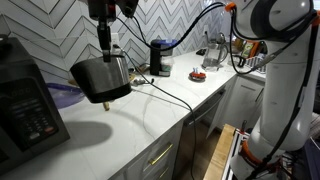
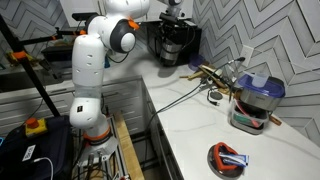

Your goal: Put the silver tin with a black vest in an upright position

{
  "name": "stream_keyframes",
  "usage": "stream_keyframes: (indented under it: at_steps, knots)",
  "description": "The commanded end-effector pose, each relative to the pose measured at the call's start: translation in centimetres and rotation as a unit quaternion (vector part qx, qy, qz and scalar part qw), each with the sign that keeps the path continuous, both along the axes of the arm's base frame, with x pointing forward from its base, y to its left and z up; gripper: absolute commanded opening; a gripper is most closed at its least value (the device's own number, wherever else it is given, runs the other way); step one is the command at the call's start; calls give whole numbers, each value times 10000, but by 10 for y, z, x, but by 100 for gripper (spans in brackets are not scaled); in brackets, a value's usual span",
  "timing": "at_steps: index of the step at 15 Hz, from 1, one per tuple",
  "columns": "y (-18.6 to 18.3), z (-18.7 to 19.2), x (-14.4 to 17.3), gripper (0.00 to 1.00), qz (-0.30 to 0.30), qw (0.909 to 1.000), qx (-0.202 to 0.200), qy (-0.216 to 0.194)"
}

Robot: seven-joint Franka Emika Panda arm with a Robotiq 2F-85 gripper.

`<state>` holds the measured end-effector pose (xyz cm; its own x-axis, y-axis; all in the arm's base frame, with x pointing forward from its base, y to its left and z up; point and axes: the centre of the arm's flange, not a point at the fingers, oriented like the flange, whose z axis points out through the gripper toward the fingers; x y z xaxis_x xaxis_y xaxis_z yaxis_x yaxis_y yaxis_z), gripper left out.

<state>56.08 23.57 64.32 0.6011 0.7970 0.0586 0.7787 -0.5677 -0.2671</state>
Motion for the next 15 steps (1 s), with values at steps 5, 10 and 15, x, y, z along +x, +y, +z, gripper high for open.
stream_keyframes:
  at_steps: [5,10,15]
  knots:
    - [27,-20,-39,1,-585,9929,66,-1034]
    - [32,-46,-70,1,-1528,9756,-83,-1572]
    - [24,-84,-87,1,-2502,9490,-154,-1913]
